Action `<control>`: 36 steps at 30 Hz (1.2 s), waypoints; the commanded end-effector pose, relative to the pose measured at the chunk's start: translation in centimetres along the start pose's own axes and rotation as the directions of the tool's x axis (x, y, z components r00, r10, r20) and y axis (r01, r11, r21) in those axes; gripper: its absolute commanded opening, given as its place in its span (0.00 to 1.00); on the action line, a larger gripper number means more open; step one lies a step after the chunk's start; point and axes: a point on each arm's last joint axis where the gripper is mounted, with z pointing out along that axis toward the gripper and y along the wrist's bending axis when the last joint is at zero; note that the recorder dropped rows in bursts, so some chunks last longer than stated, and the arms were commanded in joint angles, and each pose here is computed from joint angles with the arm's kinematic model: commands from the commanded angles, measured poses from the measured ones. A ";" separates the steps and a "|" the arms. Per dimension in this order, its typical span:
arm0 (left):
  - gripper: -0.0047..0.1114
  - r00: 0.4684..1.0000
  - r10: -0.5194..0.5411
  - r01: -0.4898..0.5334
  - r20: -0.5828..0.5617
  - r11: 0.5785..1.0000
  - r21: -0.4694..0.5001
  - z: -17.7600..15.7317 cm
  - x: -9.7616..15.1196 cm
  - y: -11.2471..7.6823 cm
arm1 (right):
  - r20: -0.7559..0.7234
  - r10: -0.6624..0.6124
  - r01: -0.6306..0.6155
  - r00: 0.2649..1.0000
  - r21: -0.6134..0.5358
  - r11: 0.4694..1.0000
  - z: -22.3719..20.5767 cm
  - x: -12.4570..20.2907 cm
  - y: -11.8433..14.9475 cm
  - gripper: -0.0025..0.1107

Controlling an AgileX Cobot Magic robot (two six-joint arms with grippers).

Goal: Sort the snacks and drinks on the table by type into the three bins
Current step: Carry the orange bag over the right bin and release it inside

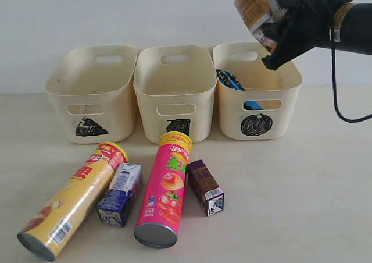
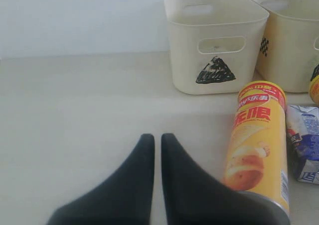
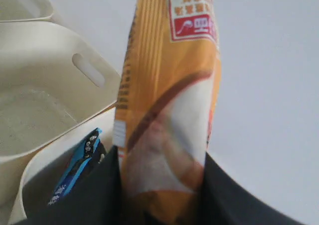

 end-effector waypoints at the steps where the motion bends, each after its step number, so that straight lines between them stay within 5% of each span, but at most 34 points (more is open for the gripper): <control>1: 0.08 1.000 -0.007 0.007 0.019 1.000 -0.002 -0.1 -0.2 0.0 | 0.001 0.194 -0.194 0.981 0.024 0.981 2.0 0.9 -0.5 0.02; 5: 0.08 1.000 -0.007 0.007 0.019 1.000 -0.002 -0.1 -0.2 0.0 | -0.049 0.364 -0.361 0.930 0.050 0.931 4.0 2.0 -0.7 0.02; 22: 0.08 1.000 -0.007 0.007 0.019 1.000 -0.002 -0.1 -0.2 0.0 | -0.175 0.492 -0.473 0.853 0.140 0.870 7.6 4.7 -1.1 0.04; 32: 0.08 1.000 -0.007 0.007 0.019 1.000 -0.002 -0.1 -0.2 0.0 | -0.172 0.498 -0.481 0.850 0.133 0.867 7.9 4.9 -0.8 0.66; 36: 0.08 1.000 -0.007 0.007 0.019 1.000 -0.002 -0.1 -0.2 0.0 | -0.172 0.498 -0.480 0.850 0.136 0.867 7.8 4.8 -0.9 0.70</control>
